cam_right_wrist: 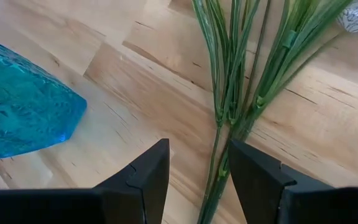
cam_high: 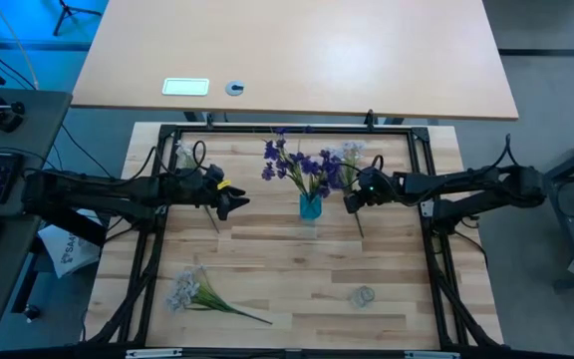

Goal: Sort flowers into vase by color
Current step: Put the top right white flowers into the transparent crystal vase

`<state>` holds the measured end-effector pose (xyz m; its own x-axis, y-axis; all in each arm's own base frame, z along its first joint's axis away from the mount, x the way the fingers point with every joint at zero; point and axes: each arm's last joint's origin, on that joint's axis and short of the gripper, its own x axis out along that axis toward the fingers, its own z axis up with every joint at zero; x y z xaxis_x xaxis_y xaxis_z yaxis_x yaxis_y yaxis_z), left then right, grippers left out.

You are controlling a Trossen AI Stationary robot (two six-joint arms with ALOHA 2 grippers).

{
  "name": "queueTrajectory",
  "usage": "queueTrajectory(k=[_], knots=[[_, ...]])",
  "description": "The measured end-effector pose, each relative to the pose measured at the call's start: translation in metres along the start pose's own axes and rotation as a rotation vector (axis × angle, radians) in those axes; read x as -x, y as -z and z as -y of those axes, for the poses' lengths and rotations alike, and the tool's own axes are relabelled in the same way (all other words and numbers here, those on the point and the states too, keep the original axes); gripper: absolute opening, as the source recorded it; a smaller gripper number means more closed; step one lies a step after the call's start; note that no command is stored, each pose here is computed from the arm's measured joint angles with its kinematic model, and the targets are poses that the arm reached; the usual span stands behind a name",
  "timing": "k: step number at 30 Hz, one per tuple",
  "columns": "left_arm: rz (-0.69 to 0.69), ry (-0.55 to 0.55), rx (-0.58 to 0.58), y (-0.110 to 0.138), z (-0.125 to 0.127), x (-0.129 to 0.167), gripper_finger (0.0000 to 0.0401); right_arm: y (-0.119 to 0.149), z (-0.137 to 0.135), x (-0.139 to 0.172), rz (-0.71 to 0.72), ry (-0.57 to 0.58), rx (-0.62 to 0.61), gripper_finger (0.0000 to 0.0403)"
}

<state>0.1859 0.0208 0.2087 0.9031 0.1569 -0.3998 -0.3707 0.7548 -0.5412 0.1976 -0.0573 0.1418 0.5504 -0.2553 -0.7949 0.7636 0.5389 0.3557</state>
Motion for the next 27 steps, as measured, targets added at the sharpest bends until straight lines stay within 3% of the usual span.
queueTrajectory(k=[18, 27], knots=[[-0.001, 0.000, -0.002, 0.0001, 0.0000, 0.0000, 0.0204, -0.0023, -0.0022, 0.0002, 0.025, -0.022, -0.003, 0.0162], [-0.001, 0.000, 0.002, 0.0000, 0.0000, 0.0000, 0.0204, -0.0027, 0.0024, 0.0004, 0.087, 0.089, -0.001, 0.0255]])
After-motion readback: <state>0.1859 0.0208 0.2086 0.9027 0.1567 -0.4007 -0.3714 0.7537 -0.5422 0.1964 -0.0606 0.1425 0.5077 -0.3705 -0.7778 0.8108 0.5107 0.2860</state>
